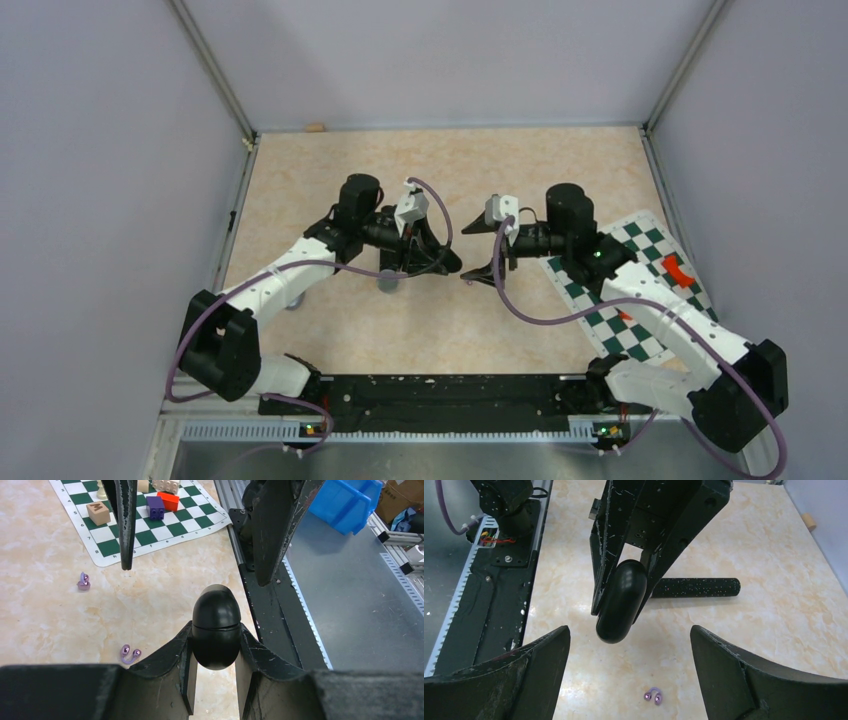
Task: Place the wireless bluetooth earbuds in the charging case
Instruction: Close the charging case with the earbuds inside, then pass from the left arm to the right
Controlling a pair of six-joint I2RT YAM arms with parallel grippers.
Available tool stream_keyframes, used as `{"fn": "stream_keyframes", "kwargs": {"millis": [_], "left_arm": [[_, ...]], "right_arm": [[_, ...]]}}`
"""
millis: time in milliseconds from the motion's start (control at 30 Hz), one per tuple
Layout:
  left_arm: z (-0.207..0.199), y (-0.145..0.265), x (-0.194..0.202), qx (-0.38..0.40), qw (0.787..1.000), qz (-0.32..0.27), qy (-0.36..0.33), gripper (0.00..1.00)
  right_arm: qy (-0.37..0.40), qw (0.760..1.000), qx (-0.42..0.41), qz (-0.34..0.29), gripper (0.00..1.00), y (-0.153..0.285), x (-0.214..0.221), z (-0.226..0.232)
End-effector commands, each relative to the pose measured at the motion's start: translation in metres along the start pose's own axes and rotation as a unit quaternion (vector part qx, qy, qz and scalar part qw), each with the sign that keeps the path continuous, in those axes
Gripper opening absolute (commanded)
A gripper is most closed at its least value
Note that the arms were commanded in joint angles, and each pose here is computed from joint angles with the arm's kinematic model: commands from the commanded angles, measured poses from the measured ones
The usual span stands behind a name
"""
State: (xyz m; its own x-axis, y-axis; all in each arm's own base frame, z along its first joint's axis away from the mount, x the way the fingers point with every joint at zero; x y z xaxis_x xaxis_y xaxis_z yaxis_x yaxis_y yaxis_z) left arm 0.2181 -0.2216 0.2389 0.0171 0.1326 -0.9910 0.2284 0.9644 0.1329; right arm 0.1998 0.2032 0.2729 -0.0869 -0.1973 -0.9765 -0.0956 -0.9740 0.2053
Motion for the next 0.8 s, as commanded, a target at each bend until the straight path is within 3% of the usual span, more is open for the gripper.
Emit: {"fn": "stream_keyframes", "kwargs": {"millis": [0, 300, 500, 633, 767], "left_arm": [[0.002, 0.0, -0.017, 0.003, 1.0, -0.009, -0.027, 0.18], [0.003, 0.0, -0.018, 0.0, 1.0, -0.008, -0.028, 0.19], [0.003, 0.001, -0.017, -0.003, 1.0, -0.007, -0.029, 0.19], [0.005, 0.001, -0.017, -0.011, 1.0, -0.004, -0.029, 0.2], [0.01, 0.0, -0.018, -0.035, 0.999, -0.003, -0.022, 0.2]], "right_arm": [[0.022, 1.0, -0.014, -0.012, 0.87, -0.001, -0.009, -0.003], [-0.013, 1.0, -0.024, -0.01, 0.73, -0.02, 0.003, -0.005], [-0.022, 0.999, -0.04, -0.005, 0.5, -0.025, 0.008, -0.002], [-0.013, 0.999, -0.043, -0.007, 0.28, -0.023, 0.007, 0.001], [-0.012, 0.999, -0.043, -0.006, 0.24, -0.023, 0.008, 0.001]]}}
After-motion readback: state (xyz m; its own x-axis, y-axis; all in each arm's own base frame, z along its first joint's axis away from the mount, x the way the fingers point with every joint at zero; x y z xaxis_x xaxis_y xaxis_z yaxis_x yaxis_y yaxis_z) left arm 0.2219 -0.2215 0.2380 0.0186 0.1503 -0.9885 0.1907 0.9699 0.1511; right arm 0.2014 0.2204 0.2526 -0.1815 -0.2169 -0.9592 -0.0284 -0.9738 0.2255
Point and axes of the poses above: each gripper's point midway between its finger pads, its own y axis back along the fingers, its own z axis along the line the jaws close on, x = y × z, the point moved 8 cm from there along y, back along the fingers, and after that the axes turned 13 degrees about -y, right-handed, at the moved point
